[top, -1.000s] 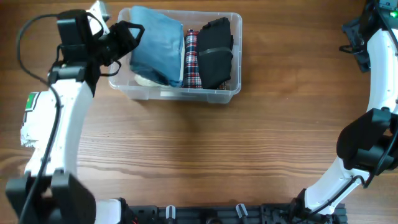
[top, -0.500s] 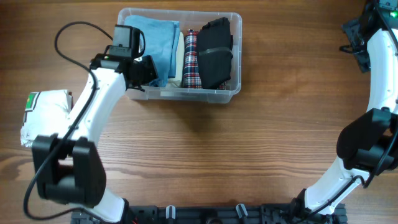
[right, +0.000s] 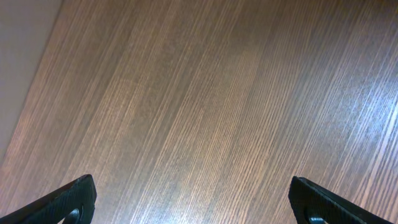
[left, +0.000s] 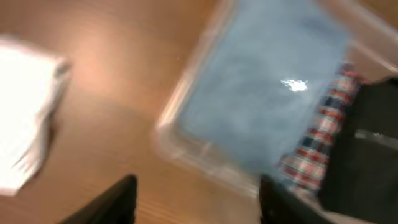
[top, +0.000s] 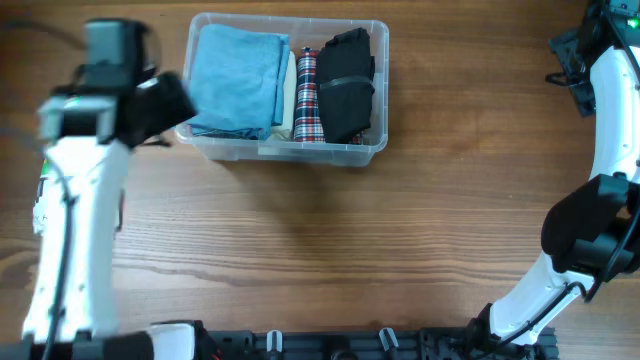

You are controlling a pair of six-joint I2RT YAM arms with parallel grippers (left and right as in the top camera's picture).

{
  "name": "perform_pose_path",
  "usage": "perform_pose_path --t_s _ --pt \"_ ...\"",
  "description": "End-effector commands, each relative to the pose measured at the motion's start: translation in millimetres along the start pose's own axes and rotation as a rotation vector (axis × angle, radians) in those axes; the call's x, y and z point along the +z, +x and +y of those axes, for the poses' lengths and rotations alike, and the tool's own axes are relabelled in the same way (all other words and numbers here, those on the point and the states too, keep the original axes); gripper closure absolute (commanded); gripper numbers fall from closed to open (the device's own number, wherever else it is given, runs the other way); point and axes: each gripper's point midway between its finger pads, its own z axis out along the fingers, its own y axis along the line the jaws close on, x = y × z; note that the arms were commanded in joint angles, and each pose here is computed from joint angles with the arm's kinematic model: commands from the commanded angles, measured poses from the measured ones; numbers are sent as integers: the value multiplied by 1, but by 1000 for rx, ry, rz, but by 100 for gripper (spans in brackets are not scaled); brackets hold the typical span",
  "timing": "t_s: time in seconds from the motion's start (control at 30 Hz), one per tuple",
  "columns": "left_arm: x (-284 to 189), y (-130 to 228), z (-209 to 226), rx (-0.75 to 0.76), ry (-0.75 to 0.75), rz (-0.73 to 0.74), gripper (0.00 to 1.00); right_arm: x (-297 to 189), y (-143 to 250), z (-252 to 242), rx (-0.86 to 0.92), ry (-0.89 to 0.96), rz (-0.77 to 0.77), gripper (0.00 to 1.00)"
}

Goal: Pack container
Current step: 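Lay the blue denim item into the bin's left side and release, then grasp the white graphic t-shirt with the left gripper and lift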

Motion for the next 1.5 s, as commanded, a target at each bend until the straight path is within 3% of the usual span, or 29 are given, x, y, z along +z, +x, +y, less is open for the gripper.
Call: perform_pose_path --t_s 0.0,0.17,0.23,0.27,0.4,0.63,1.1,1.3,1.4,1.47 --pt "-4 -2 82 -181 -185 38 33 2 2 1 -16 1 5 0" --pt "8 2 167 -357 -369 107 15 2 2 1 -16 1 5 0" --pt "23 8 182 -312 -407 173 14 2 2 1 -15 1 5 0" --pt "38 15 197 -272 -496 234 15 2 2 1 -16 1 5 0" --pt "71 33 204 -151 -593 387 17 2 2 1 -15 1 5 0" --pt "120 38 213 84 -842 467 16 2 2 1 -15 1 5 0" --pt "185 52 222 147 -844 527 17 2 2 1 -15 1 5 1" --pt "183 36 240 186 -962 462 18 2 2 1 -15 1 5 0" --pt "186 32 246 156 -957 442 24 2 2 1 -16 1 5 0" --pt "188 31 246 146 -946 434 44 2 2 1 -15 1 5 0"
